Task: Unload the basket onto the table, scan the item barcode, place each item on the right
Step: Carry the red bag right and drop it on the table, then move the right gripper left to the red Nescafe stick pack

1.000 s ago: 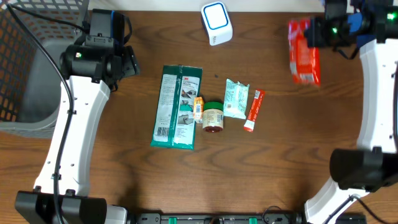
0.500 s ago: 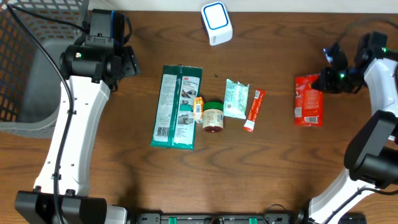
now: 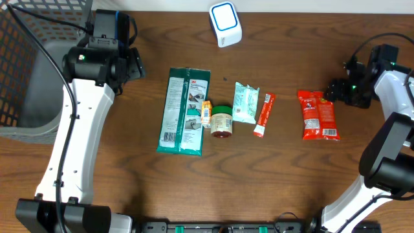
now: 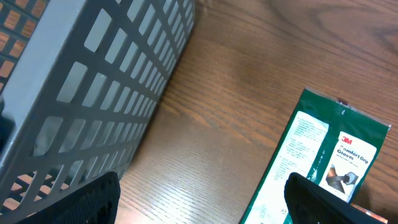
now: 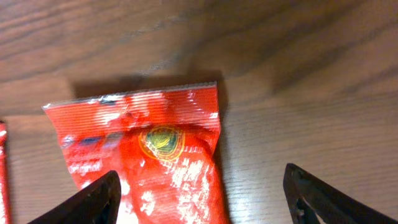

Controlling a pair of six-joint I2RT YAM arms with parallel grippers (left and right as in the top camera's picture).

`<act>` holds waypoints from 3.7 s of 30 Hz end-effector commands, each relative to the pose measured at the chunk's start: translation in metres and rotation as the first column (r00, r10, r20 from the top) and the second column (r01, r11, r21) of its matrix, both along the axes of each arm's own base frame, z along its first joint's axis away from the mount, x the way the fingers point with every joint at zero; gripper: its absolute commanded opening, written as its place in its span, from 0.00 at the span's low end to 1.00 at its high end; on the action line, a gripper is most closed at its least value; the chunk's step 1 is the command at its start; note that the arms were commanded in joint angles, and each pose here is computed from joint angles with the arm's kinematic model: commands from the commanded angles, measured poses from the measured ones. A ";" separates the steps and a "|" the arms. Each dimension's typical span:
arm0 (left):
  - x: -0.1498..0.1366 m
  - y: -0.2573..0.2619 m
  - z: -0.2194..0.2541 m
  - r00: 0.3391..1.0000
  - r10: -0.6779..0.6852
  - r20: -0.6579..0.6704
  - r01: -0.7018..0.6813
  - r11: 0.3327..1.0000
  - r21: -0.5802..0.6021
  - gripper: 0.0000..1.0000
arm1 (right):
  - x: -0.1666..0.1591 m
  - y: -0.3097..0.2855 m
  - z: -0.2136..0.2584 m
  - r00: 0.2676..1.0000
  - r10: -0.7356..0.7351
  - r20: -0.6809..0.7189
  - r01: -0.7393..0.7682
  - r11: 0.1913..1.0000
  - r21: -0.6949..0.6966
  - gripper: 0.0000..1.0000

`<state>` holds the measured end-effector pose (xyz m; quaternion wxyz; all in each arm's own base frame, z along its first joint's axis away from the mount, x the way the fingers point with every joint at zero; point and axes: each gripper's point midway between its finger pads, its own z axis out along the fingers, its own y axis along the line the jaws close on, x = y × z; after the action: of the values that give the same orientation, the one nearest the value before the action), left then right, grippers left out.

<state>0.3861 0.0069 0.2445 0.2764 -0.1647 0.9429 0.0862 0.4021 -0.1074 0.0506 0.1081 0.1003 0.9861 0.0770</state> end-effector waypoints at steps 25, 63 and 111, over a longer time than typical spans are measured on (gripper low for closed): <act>0.000 0.003 0.000 1.000 0.017 0.000 -0.017 1.000 0.007 0.85 | -0.052 0.076 -0.038 0.959 0.103 -0.264 -0.156 0.970 -0.188 0.08; 0.000 0.003 0.000 1.000 0.017 0.001 -0.017 1.000 0.007 0.85 | -0.068 0.033 -0.032 0.947 -0.047 -0.317 -0.079 0.924 -0.374 0.11; 0.000 0.003 0.000 1.000 0.017 0.001 -0.017 1.000 0.007 0.85 | -0.039 0.237 -0.027 0.989 -0.002 -0.149 0.010 0.998 0.055 0.23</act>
<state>0.3862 0.0069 0.2446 0.2766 -0.1647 0.9428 0.0861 0.3678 0.1263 0.0192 0.0269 0.0831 0.9912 0.0995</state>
